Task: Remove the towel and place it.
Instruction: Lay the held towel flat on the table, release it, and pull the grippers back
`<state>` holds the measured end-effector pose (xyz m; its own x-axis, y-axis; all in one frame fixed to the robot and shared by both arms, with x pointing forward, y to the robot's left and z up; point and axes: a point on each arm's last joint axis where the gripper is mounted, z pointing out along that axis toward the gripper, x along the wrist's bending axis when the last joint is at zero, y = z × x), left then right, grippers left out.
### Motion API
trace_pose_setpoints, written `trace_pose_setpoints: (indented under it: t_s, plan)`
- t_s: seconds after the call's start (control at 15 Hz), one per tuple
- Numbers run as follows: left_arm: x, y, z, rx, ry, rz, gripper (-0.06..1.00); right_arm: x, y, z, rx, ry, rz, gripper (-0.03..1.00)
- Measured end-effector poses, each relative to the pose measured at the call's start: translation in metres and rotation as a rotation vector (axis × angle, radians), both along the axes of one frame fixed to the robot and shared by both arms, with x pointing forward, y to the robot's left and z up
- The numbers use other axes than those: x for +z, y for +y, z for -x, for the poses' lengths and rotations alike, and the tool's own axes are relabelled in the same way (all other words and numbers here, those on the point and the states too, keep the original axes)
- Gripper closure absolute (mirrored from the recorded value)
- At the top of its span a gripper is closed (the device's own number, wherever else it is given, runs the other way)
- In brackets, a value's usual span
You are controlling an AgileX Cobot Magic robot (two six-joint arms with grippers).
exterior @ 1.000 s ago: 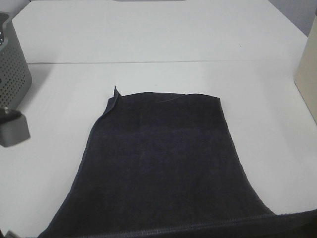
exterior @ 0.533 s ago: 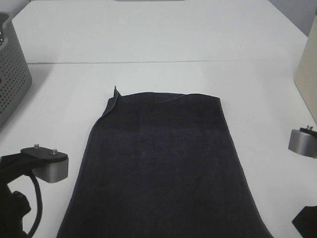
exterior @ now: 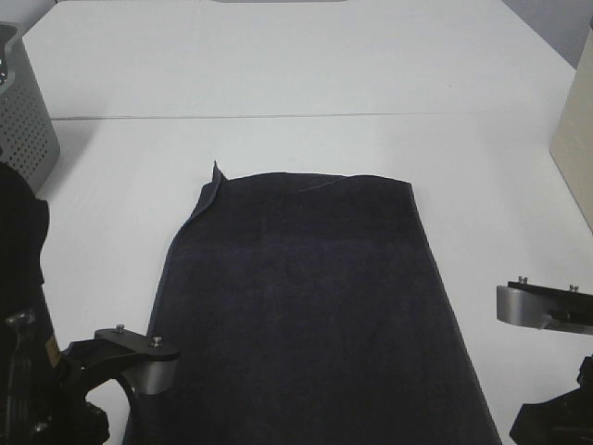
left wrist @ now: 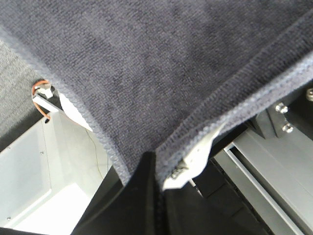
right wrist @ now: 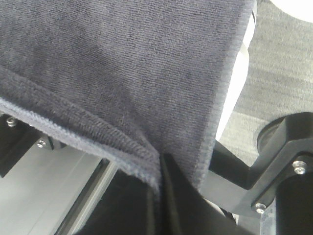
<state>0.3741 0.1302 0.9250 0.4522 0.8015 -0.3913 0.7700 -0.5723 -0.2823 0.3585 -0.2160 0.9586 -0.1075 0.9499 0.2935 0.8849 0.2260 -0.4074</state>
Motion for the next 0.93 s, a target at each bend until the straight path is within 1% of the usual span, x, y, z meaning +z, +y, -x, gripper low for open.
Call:
trace_pose_setpoints:
  t_s: [0.2,0.27,0.4,0.53,0.8,0.93]
  plan:
    - [-0.003,-0.003,0.000,-0.004,0.011,0.018,0.94,-0.010,0.001,-0.004,0.043,0.030,-0.008,0.96]
    - [-0.003,-0.004,0.000,-0.010,0.009,0.040,0.94,-0.014,0.001,-0.004,0.060,0.051,-0.008,0.96]
    - [-0.007,-0.005,0.000,-0.008,0.028,0.036,0.94,-0.019,0.001,-0.005,0.069,0.078,-0.003,0.96]
    - [-0.010,-0.006,0.000,-0.004,0.036,0.031,0.94,-0.020,0.001,-0.005,0.075,0.082,-0.004,0.96]
    - [-0.008,-0.011,-0.005,-0.005,0.032,0.040,0.94,-0.019,0.006,-0.005,0.075,0.085,-0.061,0.95]
    - [-0.007,-0.012,-0.007,-0.006,0.028,0.044,0.94,-0.019,0.006,-0.005,0.074,0.086,-0.063,0.93]
